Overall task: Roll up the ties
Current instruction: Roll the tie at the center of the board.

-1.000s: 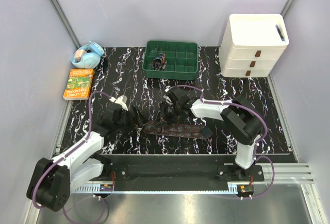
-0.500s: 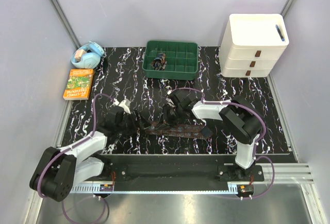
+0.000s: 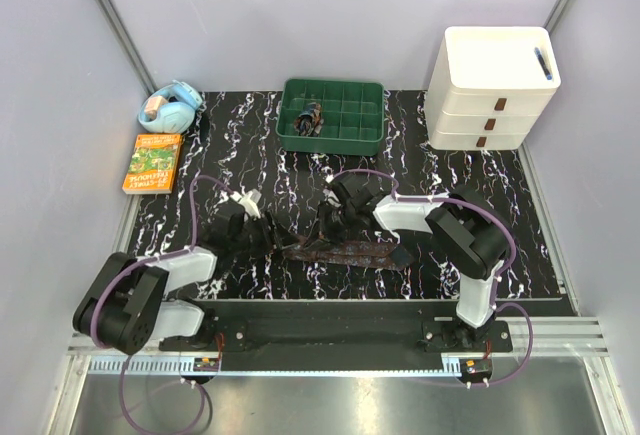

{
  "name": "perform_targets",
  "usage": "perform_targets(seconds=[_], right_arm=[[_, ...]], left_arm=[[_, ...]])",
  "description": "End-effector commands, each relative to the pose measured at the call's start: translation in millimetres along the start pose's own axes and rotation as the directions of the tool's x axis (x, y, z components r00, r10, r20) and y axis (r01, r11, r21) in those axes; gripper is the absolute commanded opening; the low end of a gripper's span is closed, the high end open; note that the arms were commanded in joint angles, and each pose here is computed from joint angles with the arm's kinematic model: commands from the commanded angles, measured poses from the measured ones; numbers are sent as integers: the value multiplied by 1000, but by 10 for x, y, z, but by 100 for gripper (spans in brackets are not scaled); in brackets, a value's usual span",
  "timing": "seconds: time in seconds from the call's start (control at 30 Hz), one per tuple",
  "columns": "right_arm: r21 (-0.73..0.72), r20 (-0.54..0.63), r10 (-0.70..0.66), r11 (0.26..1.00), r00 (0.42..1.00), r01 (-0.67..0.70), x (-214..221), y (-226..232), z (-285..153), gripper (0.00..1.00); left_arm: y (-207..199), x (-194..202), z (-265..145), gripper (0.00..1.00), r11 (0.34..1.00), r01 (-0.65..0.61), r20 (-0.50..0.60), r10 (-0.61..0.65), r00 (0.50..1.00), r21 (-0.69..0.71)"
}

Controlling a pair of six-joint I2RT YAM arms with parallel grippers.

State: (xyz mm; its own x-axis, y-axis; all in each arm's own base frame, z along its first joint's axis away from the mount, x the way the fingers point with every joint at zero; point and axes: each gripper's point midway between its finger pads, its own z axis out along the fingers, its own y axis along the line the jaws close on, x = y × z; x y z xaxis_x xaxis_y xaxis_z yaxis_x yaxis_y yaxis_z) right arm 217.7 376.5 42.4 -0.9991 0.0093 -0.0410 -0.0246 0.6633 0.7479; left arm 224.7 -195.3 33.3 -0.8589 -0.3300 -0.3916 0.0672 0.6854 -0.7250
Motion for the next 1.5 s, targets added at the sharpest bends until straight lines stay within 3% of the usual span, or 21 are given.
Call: perform_targets(seconds=[0.0,0.23,0.3,0.37,0.57,0.7,0.9,1.2,1.47], right_arm=[[47,24,-4,999,1000,2,-59,-175,25,13],[49,24,-3,999,1000,1,-58,-195,31,12],[49,25,-3,999,1000,2,-51,-192,29,12],[45,30,-5,999,1000,4,-63,-173,10,12],[29,46,-20,999,999,19,-84,-90,-82,14],[27,63,-23,999,998,21,-103,-90,-195,14],[25,107,5,1000,994,-8,-160,-222,-463,14],[33,178,21,999,984,-27,-197,-392,-835,14],[101,136,50,993,989,-64,-227,-731,-602,13]], left_arm=[[-13,74,53,61,999,0,-29,2,1000,50],[-80,100,44,36,996,2,-42,2,999,88],[-5,113,27,27,999,12,-47,-10,999,39],[-25,23,-8,25,1000,-20,-24,20,1000,15],[213,-157,-254,22,969,-74,10,79,997,-236],[392,-320,-484,21,890,-104,43,137,990,-444],[381,-392,-594,21,775,-178,32,248,968,-607],[282,-495,-630,21,523,-328,-104,411,906,-787],[146,-514,-483,21,467,-386,-166,445,880,-796]])
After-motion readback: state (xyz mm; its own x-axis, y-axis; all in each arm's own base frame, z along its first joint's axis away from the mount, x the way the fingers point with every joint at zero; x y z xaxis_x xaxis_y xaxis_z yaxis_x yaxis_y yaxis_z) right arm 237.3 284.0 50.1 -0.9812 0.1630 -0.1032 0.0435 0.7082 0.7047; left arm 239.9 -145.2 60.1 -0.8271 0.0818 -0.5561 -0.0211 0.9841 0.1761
